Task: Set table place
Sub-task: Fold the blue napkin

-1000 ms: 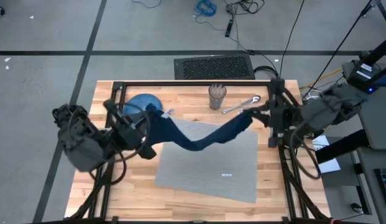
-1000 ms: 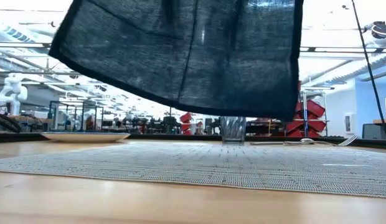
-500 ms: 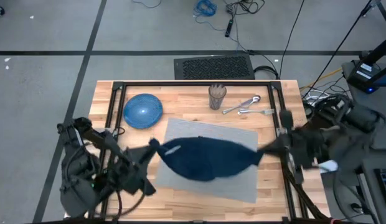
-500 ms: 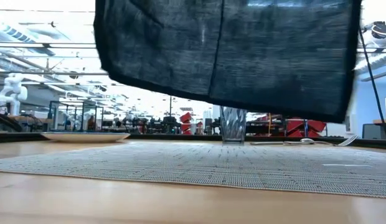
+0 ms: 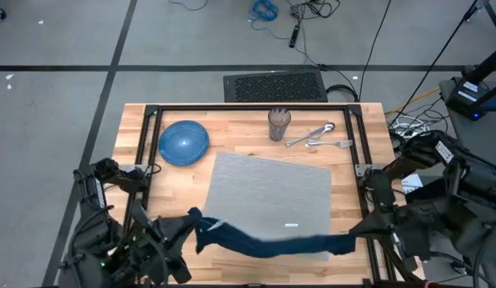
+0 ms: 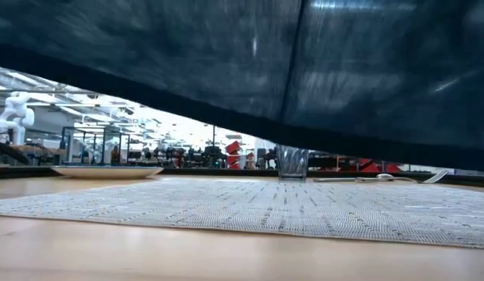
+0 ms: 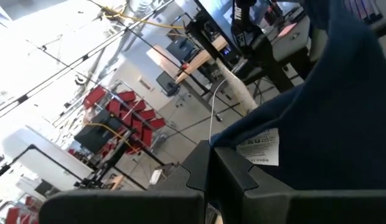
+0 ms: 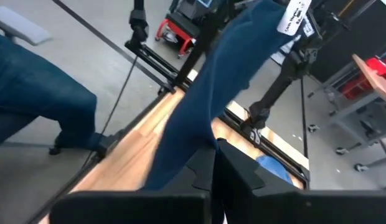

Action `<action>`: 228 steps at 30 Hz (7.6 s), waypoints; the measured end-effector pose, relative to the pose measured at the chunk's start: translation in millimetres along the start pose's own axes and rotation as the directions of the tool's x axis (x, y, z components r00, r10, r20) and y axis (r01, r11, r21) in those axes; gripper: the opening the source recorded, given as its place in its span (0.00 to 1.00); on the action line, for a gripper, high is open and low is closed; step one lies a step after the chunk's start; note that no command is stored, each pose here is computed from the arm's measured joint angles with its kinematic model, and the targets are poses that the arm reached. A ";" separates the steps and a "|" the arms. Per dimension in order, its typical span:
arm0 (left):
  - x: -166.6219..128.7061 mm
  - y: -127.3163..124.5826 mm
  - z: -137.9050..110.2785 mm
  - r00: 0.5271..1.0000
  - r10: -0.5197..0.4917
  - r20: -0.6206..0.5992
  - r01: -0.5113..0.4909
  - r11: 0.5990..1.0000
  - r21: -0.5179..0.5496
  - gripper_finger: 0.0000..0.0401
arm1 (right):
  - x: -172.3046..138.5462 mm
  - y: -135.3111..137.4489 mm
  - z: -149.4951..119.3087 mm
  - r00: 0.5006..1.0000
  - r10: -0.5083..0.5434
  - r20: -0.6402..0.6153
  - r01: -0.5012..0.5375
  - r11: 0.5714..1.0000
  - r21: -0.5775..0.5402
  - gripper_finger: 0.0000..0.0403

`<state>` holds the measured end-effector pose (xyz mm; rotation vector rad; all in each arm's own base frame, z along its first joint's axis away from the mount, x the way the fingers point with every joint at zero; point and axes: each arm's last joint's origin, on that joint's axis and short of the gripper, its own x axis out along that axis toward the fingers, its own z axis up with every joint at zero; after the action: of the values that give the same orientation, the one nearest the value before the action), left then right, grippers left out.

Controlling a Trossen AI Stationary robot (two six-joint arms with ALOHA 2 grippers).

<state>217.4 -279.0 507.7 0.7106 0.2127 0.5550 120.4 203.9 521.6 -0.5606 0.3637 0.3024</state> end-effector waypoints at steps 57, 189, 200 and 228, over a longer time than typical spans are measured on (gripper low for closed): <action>137.6 153.2 -138.8 0.841 0.250 -0.479 -0.205 0.968 0.145 0.00 | 194.5 -99.0 10.9 0.961 0.148 0.231 -0.147 0.989 -0.022 0.00; 97.3 -275.2 -255.5 0.389 -0.777 -0.494 0.674 0.606 -0.423 0.32 | 210.7 88.2 -150.8 0.718 0.236 -0.655 0.047 0.922 0.383 0.32; 100.9 -277.2 -262.6 0.509 -0.681 -0.526 0.590 0.721 -0.364 0.02 | 215.2 85.7 -148.4 0.743 0.240 -0.625 0.024 0.923 0.383 0.32; 79.2 -198.4 -218.8 0.584 -0.521 -0.623 0.501 0.835 -0.228 0.00 | 273.3 97.9 -214.8 0.860 0.385 -0.336 -0.212 0.868 0.449 0.32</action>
<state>284.3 -236.7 212.4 0.3559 1.0625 0.2204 274.1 210.4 194.8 -0.1516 0.9172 0.4028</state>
